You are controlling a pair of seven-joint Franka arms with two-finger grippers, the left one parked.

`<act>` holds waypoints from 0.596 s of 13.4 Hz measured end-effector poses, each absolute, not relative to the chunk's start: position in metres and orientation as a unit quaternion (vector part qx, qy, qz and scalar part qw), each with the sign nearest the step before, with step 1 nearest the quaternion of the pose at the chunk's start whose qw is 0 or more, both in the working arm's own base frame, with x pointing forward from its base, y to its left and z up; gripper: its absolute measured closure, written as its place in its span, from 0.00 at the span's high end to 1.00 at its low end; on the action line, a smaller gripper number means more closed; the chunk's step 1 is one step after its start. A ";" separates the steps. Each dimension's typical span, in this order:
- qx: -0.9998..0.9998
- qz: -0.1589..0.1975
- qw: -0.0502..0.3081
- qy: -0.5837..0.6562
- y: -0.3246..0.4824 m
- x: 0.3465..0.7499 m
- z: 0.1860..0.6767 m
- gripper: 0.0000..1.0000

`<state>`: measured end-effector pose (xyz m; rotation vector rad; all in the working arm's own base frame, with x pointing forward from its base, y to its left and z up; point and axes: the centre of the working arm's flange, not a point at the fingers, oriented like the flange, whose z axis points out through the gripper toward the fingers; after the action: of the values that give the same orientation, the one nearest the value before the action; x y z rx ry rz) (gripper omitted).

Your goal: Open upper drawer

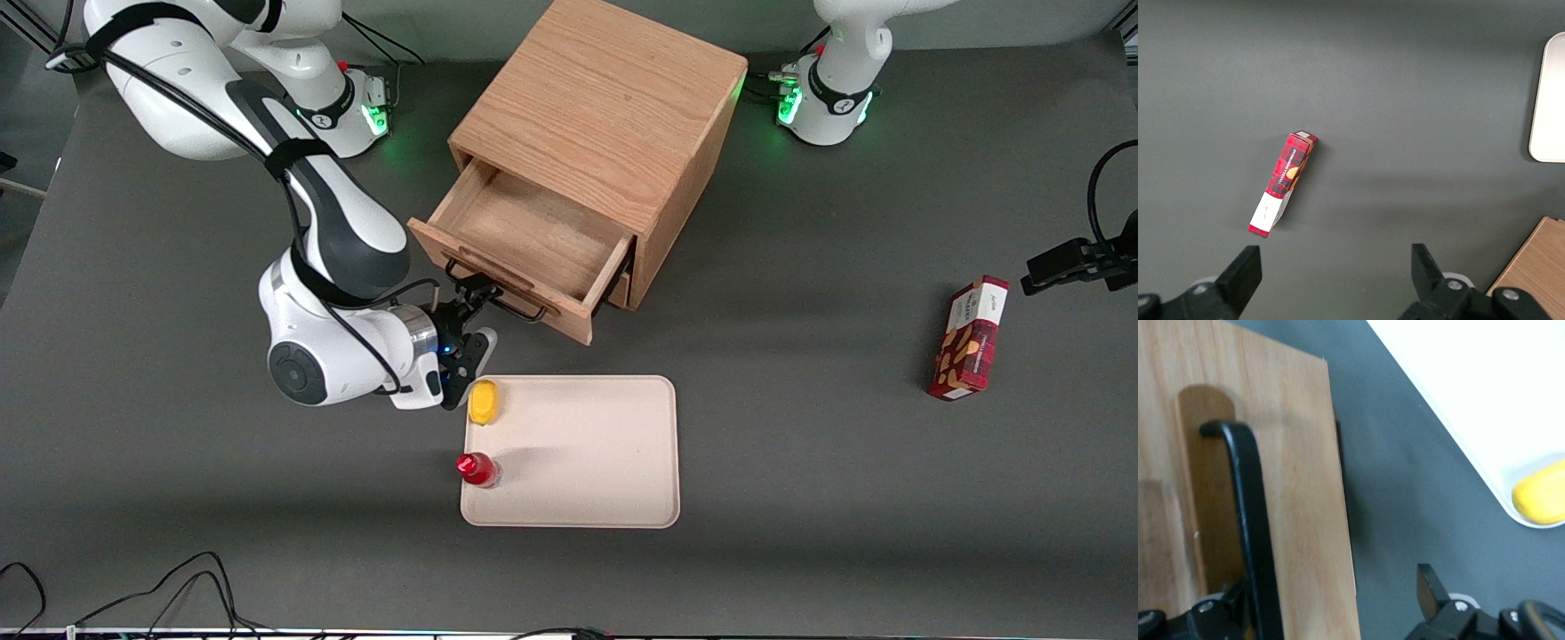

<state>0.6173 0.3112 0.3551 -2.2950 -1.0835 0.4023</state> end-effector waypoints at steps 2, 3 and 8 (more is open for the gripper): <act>-0.855 0.153 0.283 -0.407 0.310 0.618 0.361 1.00; -0.855 0.152 0.283 -0.407 0.310 0.619 0.362 1.00; -0.857 0.146 0.291 -0.400 0.306 0.633 0.354 1.00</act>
<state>0.6327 0.3058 0.3542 -2.2840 -1.0670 0.3882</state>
